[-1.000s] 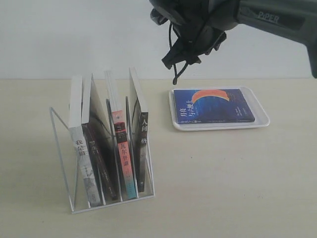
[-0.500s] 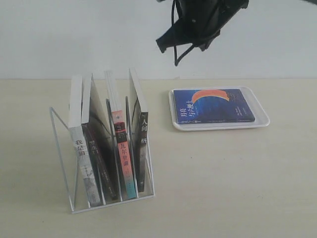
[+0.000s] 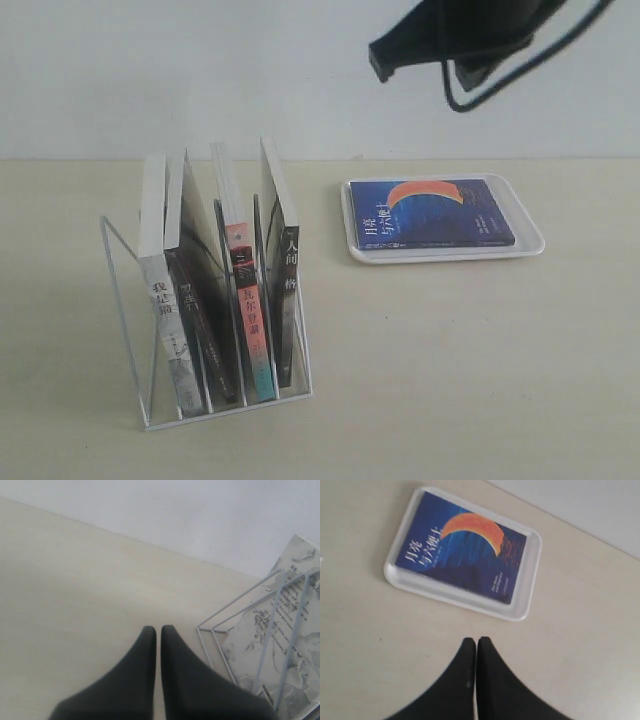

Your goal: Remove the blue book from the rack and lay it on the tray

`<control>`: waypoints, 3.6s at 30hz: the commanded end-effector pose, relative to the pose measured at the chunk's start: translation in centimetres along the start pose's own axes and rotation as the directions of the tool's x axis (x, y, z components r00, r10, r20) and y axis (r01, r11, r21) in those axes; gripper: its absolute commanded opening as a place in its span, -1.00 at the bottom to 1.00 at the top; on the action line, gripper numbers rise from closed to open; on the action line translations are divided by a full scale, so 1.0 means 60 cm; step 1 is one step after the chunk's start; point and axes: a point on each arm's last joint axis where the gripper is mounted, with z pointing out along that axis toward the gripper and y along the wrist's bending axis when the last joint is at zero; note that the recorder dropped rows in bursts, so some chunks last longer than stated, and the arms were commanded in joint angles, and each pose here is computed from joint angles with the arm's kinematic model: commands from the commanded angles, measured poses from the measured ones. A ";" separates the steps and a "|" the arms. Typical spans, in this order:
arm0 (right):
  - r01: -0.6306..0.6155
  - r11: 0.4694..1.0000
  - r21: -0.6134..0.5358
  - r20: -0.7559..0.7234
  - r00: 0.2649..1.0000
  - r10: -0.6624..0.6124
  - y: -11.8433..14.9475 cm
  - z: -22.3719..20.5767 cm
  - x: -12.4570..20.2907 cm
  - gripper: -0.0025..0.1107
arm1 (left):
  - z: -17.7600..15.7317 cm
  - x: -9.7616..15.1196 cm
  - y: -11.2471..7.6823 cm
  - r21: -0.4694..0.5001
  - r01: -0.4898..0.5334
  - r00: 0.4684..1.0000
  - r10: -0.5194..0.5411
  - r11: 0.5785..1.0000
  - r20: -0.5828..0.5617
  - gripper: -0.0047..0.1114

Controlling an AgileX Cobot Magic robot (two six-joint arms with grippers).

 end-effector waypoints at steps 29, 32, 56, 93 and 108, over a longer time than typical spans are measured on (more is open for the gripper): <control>0.027 0.996 0.087 0.075 0.997 -0.034 -0.039 -0.041 0.045 -0.96 | -0.001 -0.002 -0.001 0.005 -0.001 1.000 0.001 1.000 0.015 -0.85; -0.020 0.999 0.044 0.173 0.985 0.012 -0.049 -0.070 0.042 -0.96 | -0.001 -0.002 -0.001 0.005 -0.001 1.000 0.001 1.000 0.015 -0.85; -0.402 0.898 -0.177 0.658 0.630 0.412 -0.166 -0.193 0.331 -0.96 | -0.001 -0.002 -0.001 0.005 -0.001 1.000 0.001 1.000 0.015 -0.85; -0.463 0.879 -0.112 0.723 0.569 0.391 -0.076 -0.045 0.573 -0.96 | -0.001 -0.002 -0.001 0.005 -0.001 1.000 0.001 1.000 0.015 -0.85; -0.461 0.871 -0.172 0.646 0.615 0.453 -0.048 0.020 0.601 -0.96 | -0.001 -0.002 -0.001 0.005 -0.001 1.000 0.001 1.000 0.015 -0.85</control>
